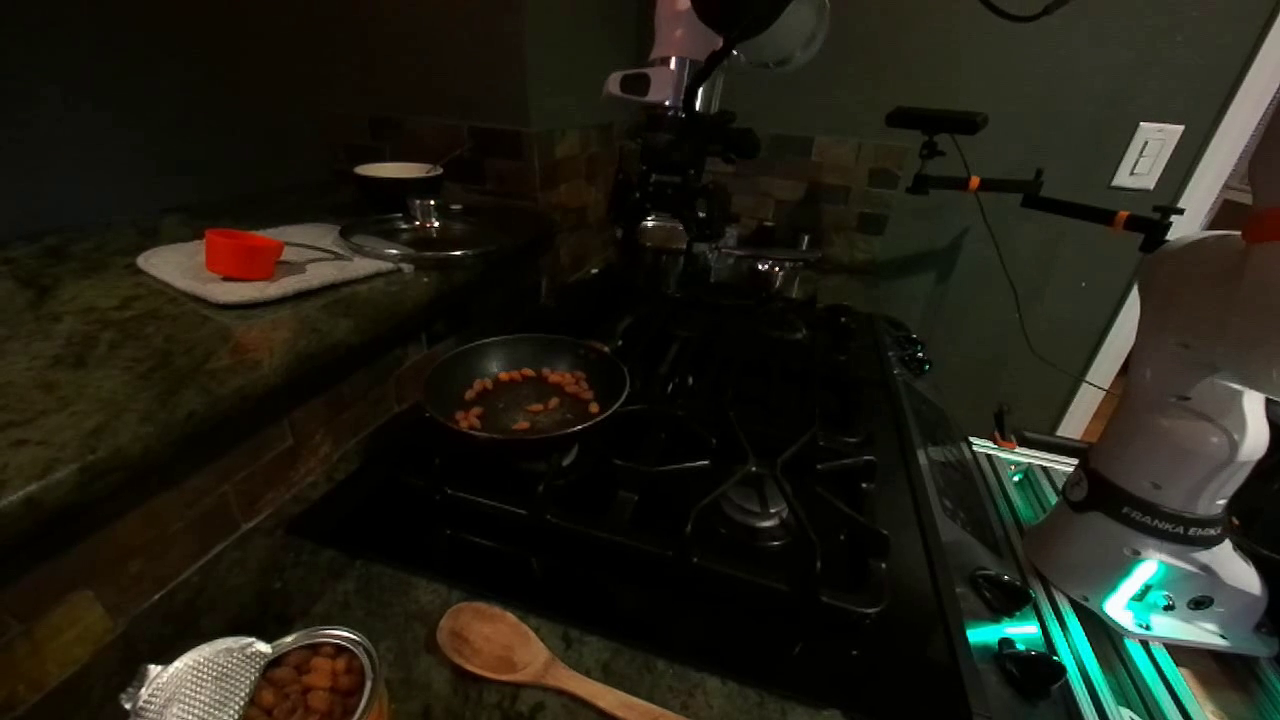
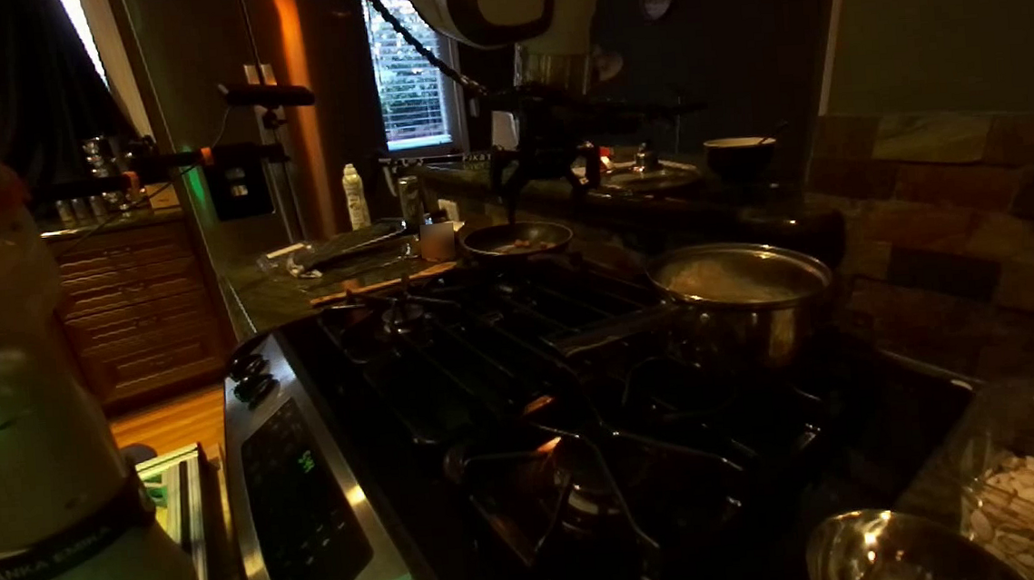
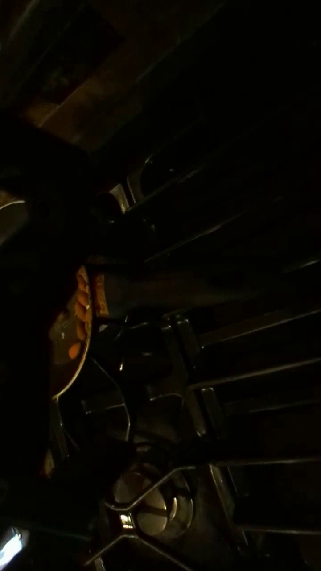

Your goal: Move the contents on the pan around.

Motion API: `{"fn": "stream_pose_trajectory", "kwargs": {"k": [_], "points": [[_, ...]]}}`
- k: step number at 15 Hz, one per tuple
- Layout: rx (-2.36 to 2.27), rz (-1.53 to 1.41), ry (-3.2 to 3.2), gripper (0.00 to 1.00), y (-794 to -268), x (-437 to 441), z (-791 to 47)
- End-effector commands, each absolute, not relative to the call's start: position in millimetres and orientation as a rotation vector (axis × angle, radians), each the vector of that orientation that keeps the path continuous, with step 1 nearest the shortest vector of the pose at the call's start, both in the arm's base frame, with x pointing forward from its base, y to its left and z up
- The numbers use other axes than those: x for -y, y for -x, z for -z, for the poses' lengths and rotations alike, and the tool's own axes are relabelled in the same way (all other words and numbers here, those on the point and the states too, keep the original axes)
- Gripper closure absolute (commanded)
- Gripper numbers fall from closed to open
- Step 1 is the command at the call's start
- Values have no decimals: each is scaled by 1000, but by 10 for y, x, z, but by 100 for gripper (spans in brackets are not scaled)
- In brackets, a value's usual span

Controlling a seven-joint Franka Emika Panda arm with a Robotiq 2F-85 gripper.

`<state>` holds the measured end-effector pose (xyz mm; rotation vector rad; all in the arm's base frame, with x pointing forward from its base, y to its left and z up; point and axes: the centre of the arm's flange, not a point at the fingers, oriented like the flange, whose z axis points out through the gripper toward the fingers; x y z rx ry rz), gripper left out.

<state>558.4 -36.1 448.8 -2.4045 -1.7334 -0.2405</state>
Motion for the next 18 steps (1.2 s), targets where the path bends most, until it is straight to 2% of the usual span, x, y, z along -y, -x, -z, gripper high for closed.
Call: {"fn": "stream_pose_trajectory", "kwargs": {"k": [1,11,12,13,18], "points": [[1785,354,2256,0,-5650,576,-4235],[1800,430,2244,0,-5808,660,-3775],[1806,433,2251,21,-5818,658,-3745],[1809,436,2255,25,-5830,659,-3721],[1823,419,2276,65,-5863,656,-3636]]}}
